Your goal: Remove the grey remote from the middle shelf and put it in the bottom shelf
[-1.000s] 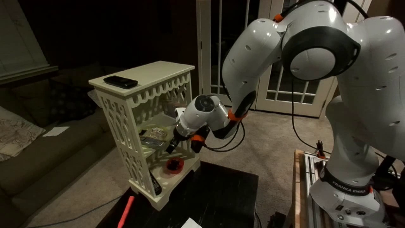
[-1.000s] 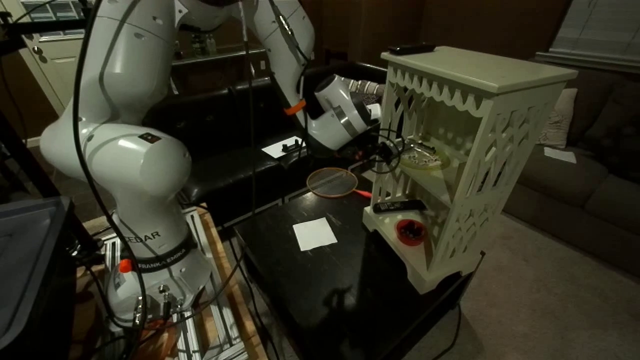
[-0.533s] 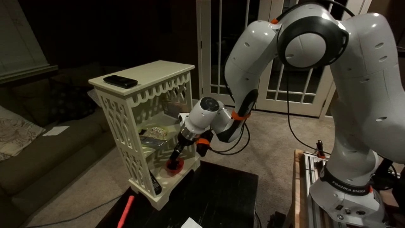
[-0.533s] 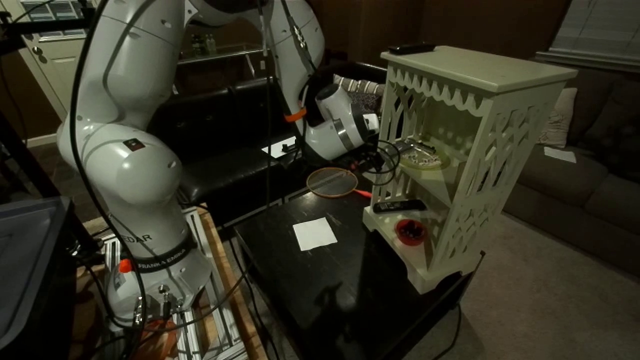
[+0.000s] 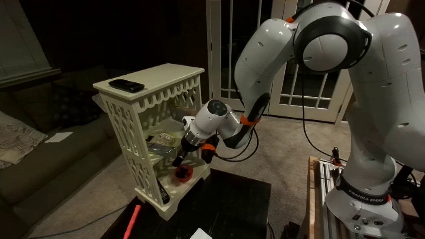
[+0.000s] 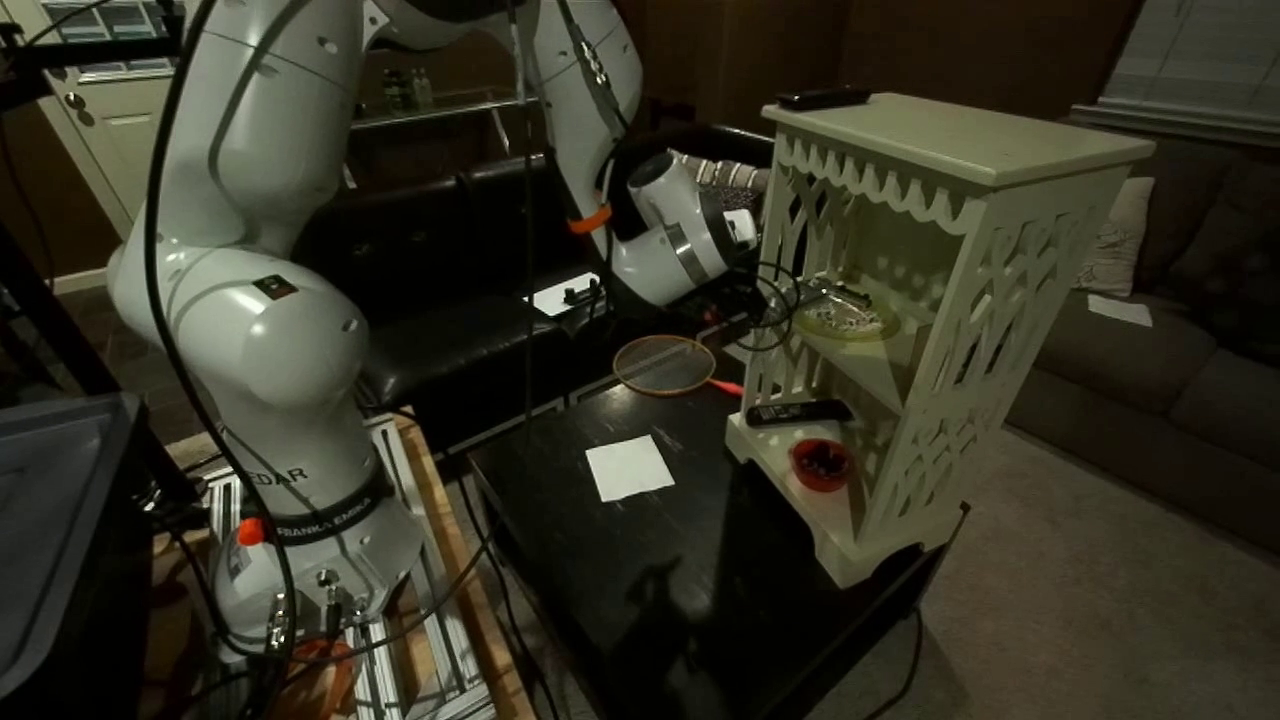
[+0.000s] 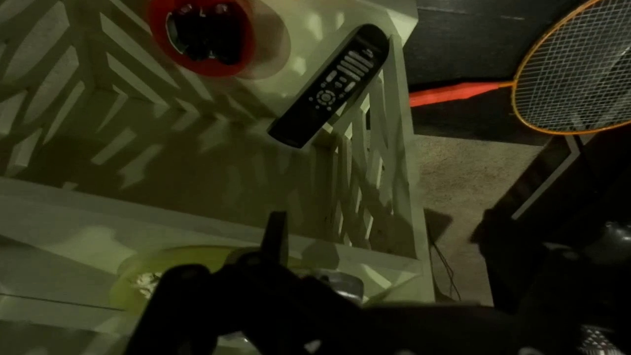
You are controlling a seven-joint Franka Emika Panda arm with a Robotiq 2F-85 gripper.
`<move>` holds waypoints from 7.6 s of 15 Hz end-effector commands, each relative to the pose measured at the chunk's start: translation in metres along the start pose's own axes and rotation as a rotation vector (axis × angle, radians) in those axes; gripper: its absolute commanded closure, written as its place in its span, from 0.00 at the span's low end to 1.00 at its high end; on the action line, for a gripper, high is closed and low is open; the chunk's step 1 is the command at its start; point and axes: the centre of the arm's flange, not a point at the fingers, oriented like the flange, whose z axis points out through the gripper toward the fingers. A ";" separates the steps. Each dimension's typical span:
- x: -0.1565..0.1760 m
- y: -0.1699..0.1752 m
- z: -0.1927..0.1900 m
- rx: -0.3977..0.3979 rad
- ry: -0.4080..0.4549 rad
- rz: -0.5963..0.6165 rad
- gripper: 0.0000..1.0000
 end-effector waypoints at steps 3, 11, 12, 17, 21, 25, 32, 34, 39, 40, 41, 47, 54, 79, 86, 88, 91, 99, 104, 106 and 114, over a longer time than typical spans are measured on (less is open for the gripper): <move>0.030 -0.024 -0.005 0.009 0.073 0.000 0.00; 0.061 -0.009 -0.006 0.002 0.121 -0.002 0.00; 0.062 -0.006 -0.004 0.005 0.119 0.001 0.00; 0.068 0.008 0.006 -0.004 0.126 0.005 0.00; 0.071 0.013 0.019 0.012 0.134 0.008 0.00; 0.074 0.014 0.030 0.034 0.152 0.004 0.00; 0.077 0.023 0.042 0.040 0.164 0.014 0.21; 0.078 0.025 0.044 0.042 0.167 0.015 0.21; 0.081 0.029 0.049 0.039 0.171 0.013 0.16; 0.081 0.030 0.050 0.038 0.171 0.012 0.17; 0.081 0.031 0.051 0.038 0.170 0.012 0.18; 0.077 0.032 0.057 0.043 0.161 0.018 0.35; 0.077 0.028 0.053 0.050 0.169 0.012 0.69; 0.026 0.067 -0.071 -0.057 0.152 -0.032 0.69; -0.045 0.033 -0.093 0.158 0.033 -0.104 0.69; -0.062 0.023 -0.080 0.197 -0.039 -0.150 0.69; -0.086 0.011 -0.048 0.267 -0.127 -0.205 0.69; -0.106 0.006 -0.052 0.246 -0.118 -0.201 0.69; -0.135 0.035 -0.008 0.290 -0.195 -0.196 0.69; -0.153 0.047 0.009 0.344 -0.232 -0.184 0.69; -0.210 0.082 0.089 0.506 -0.282 -0.200 0.69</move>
